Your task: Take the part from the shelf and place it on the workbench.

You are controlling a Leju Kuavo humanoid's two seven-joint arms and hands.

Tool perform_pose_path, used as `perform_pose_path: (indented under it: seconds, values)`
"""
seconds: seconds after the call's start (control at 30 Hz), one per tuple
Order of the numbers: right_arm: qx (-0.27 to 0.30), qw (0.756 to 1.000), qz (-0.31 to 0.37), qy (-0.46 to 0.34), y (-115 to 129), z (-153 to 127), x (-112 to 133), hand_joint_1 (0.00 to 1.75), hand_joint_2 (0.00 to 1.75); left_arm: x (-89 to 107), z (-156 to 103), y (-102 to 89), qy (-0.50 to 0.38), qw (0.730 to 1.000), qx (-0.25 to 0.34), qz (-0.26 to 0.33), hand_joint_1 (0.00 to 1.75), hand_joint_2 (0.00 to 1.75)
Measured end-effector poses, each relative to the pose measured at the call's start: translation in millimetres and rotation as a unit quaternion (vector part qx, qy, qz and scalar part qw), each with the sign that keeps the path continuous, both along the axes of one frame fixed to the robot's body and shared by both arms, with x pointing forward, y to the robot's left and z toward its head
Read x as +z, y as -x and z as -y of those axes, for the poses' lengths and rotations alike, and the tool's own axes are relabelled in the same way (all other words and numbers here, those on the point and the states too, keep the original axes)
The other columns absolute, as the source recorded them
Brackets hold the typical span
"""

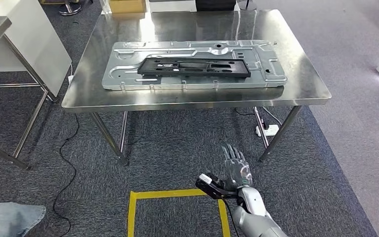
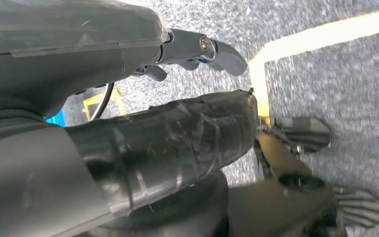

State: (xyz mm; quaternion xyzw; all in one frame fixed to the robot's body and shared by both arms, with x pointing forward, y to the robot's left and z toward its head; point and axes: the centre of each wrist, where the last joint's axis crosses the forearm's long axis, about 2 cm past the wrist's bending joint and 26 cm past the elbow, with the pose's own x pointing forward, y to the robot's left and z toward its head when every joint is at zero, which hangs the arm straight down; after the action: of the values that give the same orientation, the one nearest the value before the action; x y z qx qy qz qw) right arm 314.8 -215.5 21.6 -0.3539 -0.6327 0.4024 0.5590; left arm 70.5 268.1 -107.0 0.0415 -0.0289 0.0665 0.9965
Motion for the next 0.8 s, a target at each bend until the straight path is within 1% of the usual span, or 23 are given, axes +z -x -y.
perform_pose_path:
  seconds: [0.1, 0.17, 0.27, 0.37, 0.47, 0.57, 0.7, 0.8]
  values:
    - [-0.062, 0.996, -0.05, -0.029, 20, 25, -21, 0.0, 0.0, -0.8, -2, 4.3, 0.001, 1.0, 0.013, -0.005, 0.0, 0.0]
    - [-0.113, 0.988, -0.092, -0.055, 36, 44, -36, 0.0, 0.0, -1.0, -3, 5.8, 0.001, 1.0, 0.021, -0.007, 0.0, 0.0]
    - [-0.186, 0.966, -0.156, -0.092, 63, 68, -56, 0.0, 0.0, -1.6, -4, 9.5, 0.002, 0.999, 0.031, -0.011, 0.0, 0.0]
    - [-0.247, 0.938, -0.211, -0.12, 85, 87, -70, 0.0, 0.0, -1.8, -4, 10.5, 0.003, 0.999, 0.036, -0.011, 0.0, 0.0]
    - [-0.302, 0.904, -0.271, -0.136, 111, 100, -83, 0.0, 0.0, -1.8, -5, 9.7, 0.003, 0.999, 0.036, -0.009, 0.0, 0.0]
    - [-0.341, 0.862, -0.345, -0.146, 142, 104, -97, 0.0, 0.0, -2.2, -8, 12.4, 0.003, 0.999, 0.035, -0.011, 0.0, 0.0]
    - [-0.366, 0.805, -0.441, -0.153, 182, 104, -112, 0.0, 0.0, -2.7, -9, 14.9, 0.006, 0.999, 0.032, -0.012, 0.0, 0.0]
    - [-0.381, 0.769, -0.488, -0.16, 207, 102, -119, 0.0, 0.0, -2.6, -10, 14.1, 0.006, 0.999, 0.032, -0.01, 0.0, 0.0]
